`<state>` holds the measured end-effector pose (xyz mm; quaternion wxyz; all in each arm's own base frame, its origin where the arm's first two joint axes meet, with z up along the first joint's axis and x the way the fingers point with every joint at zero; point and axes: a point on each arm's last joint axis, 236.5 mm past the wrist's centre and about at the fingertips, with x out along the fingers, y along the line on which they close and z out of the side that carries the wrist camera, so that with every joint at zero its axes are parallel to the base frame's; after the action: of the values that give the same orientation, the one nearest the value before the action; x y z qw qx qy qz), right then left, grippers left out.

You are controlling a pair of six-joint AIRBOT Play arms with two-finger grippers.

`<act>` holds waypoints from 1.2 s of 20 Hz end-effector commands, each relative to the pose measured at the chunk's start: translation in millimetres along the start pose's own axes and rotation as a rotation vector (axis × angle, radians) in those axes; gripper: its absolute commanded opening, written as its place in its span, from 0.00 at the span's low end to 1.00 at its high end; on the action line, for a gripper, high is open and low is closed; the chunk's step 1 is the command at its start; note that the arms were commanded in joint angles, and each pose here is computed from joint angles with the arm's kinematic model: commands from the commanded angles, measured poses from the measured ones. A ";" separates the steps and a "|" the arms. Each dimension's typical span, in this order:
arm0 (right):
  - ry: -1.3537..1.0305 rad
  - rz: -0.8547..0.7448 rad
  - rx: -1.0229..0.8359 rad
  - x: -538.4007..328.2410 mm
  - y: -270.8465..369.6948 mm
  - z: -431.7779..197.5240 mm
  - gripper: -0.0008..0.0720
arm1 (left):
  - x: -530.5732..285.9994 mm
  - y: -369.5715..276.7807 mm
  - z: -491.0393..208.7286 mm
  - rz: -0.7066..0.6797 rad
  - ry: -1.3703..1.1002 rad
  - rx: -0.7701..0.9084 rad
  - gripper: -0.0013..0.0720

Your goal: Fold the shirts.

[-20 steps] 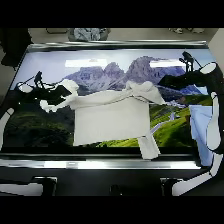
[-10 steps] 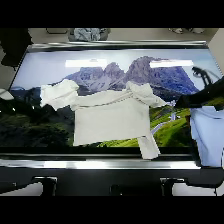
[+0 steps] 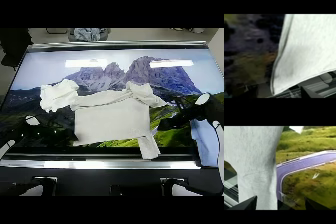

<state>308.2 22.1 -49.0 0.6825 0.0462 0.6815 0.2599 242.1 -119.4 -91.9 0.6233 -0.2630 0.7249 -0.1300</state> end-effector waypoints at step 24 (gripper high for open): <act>-1.204 -0.625 -0.595 -406.8 183.4 89.5 0.08 | -452.9 -269.1 4.9 -0.079 -1.367 0.701 0.06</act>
<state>414.6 51.5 220.1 0.9192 -0.0861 0.2843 0.2585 398.2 -116.3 248.2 0.9255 -0.1522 0.2908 -0.1891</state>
